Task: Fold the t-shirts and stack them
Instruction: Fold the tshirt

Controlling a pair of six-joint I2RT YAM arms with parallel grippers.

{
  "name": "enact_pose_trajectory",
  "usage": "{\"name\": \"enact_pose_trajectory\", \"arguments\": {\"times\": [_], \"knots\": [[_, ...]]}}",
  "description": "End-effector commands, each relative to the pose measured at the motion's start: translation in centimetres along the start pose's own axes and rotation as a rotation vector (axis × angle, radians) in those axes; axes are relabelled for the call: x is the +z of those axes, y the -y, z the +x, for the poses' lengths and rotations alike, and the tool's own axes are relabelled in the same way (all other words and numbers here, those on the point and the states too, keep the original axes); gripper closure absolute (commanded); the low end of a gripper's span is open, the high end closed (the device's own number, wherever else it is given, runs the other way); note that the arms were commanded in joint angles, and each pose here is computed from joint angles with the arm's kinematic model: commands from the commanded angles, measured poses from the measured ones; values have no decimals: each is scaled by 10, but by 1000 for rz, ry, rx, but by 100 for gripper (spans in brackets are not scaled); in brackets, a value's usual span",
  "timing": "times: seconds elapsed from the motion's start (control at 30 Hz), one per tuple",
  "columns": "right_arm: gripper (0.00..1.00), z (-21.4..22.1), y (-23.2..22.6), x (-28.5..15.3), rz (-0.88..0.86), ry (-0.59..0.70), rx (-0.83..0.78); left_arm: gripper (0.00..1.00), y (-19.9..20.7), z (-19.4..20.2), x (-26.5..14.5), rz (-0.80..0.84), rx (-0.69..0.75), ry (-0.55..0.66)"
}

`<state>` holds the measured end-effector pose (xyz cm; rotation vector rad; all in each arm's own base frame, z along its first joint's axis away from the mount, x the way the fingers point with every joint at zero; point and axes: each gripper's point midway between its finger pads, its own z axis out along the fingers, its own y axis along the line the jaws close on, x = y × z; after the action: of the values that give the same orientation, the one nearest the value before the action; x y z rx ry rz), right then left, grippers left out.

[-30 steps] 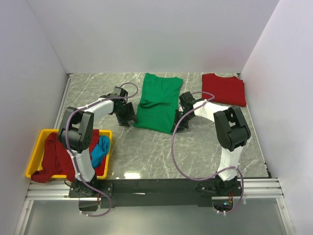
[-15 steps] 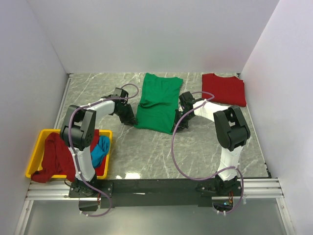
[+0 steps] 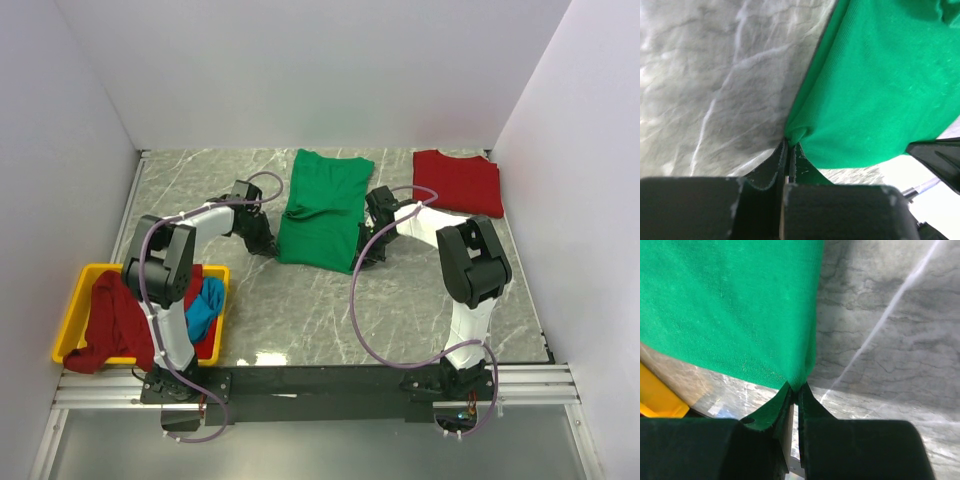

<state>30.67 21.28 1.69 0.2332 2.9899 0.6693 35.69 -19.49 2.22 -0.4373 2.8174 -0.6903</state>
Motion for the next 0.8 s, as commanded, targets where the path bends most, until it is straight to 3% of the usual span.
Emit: {"name": "enact_pose_trajectory", "arguments": {"times": [0.0,0.47,0.77], "knots": [[100,-8,0,-14,51,42,-38,99,-1,-4,-26,-42,31,67],[100,-12,-16,-98,84,194,-83,100,30,-2,-99,33,59,151],[100,12,-10,-116,103,183,-100,99,32,20,-118,50,66,136]]}}
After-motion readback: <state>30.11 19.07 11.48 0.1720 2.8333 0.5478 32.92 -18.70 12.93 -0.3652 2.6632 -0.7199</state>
